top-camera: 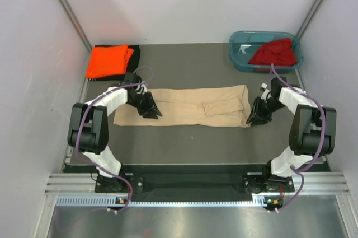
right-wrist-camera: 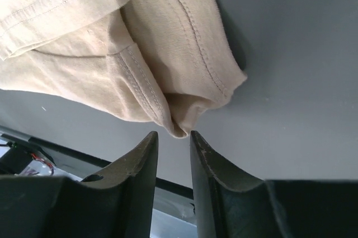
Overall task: Fold and stack the t-shirts
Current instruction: Fold the tshirt
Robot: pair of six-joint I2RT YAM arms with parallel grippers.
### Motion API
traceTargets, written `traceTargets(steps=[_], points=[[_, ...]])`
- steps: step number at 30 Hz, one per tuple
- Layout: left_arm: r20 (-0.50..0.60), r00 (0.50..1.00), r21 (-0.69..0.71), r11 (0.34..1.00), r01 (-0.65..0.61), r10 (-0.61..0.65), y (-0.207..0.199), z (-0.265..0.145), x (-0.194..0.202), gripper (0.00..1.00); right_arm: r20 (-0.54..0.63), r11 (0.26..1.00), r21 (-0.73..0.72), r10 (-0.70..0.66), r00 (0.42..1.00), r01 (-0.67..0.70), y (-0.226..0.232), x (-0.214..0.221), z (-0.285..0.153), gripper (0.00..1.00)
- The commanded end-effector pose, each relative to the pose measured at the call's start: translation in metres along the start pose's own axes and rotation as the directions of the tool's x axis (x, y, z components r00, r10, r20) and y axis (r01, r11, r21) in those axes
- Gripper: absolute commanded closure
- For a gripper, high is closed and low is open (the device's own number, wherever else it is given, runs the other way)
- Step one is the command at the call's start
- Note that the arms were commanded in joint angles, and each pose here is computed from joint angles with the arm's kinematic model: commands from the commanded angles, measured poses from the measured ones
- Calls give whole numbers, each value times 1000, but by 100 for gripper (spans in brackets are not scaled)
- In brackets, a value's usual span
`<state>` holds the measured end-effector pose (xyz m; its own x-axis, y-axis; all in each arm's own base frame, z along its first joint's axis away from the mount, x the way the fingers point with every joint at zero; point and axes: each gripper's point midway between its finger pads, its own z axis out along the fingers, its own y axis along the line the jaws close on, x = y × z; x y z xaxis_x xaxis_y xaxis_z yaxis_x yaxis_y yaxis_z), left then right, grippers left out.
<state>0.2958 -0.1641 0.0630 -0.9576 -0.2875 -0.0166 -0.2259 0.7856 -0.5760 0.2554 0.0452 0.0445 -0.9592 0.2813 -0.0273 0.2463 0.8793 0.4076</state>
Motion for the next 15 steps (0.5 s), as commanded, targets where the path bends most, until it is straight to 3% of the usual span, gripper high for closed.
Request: traceTargets(steps=[1, 15], points=[[52, 998, 14, 999, -35, 34, 6, -19, -8, 67, 59, 998, -20, -64, 996, 65, 13, -23, -2, 71], [16, 990, -54, 988, 144, -144, 63, -3, -6, 76, 27, 998, 18, -55, 998, 55, 7, -24, 8, 81]])
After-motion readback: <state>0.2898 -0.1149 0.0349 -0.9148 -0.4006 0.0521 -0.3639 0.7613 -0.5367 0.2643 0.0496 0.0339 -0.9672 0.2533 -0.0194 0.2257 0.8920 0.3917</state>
